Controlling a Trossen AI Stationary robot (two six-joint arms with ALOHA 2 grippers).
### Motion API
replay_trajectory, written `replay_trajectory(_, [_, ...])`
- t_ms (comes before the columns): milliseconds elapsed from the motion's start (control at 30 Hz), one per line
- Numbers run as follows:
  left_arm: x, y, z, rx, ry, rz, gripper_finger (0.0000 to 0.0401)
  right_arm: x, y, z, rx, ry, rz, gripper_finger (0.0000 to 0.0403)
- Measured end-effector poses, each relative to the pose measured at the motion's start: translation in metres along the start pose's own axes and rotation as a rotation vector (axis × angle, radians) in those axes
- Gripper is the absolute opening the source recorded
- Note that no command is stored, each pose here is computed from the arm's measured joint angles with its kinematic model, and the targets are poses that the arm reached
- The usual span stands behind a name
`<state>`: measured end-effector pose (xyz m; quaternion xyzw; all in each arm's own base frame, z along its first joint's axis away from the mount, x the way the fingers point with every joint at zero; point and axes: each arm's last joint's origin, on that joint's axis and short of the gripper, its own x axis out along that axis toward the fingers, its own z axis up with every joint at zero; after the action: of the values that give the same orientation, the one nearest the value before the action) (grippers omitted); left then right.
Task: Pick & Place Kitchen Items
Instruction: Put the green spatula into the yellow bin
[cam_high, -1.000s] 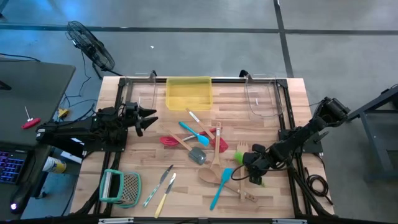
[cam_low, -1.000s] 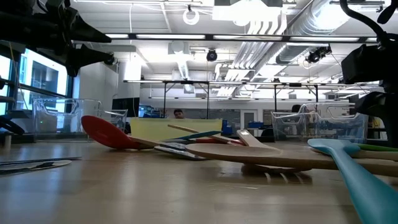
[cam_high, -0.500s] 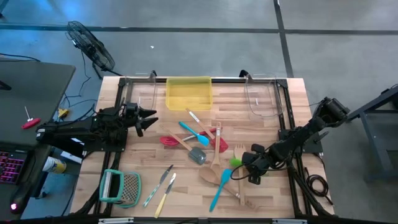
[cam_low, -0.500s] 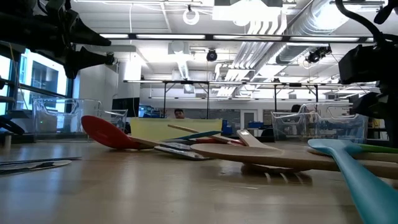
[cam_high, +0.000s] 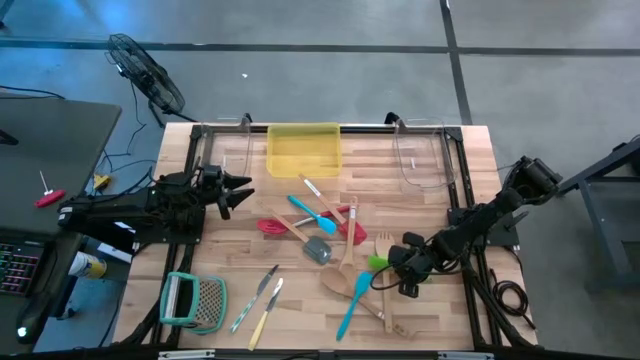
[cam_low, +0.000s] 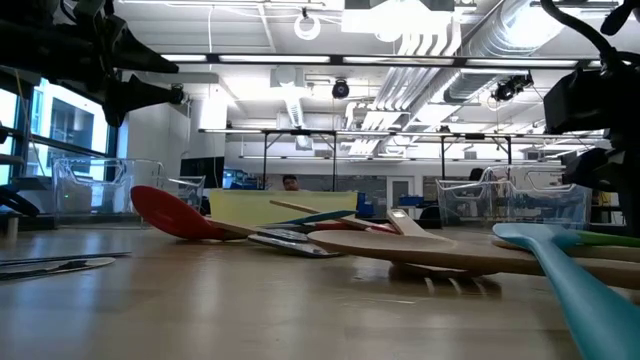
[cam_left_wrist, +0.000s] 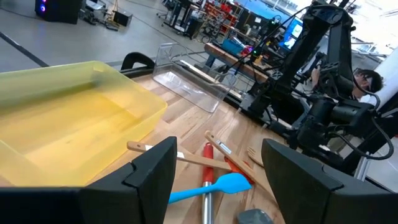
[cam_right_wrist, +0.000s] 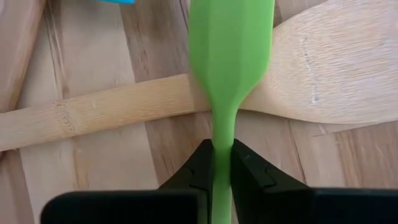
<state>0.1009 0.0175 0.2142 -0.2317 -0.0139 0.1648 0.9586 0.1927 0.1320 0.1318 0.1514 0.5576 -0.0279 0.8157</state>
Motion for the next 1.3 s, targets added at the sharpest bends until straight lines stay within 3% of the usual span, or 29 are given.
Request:
replay_trajectory(267, [0.000, 0.000, 0.000, -0.001, -0.001, 0.000, 0.0232, -0.014, 0.013, 0.014, -0.075, -0.052, 0.034, 0.0021])
replay_trajectory(500, [0.000, 0.000, 0.000, -0.002, -0.002, -0.010, 0.0232, -0.028, 0.025, 0.031, -0.143, -0.158, -0.011, 0.0021])
replay_trajectory(900, [-0.002, -0.012, 0.015, 0.053, -0.112, -0.225, 0.0232, -0.053, 0.043, 0.069, -0.340, -0.394, -0.057, 0.0021])
replay_trajectory(1300, [-0.005, -0.018, 0.024, 0.193, -0.214, -0.309, 0.0232, -0.060, 0.038, 0.101, -0.538, -0.592, -0.068, 0.0021])
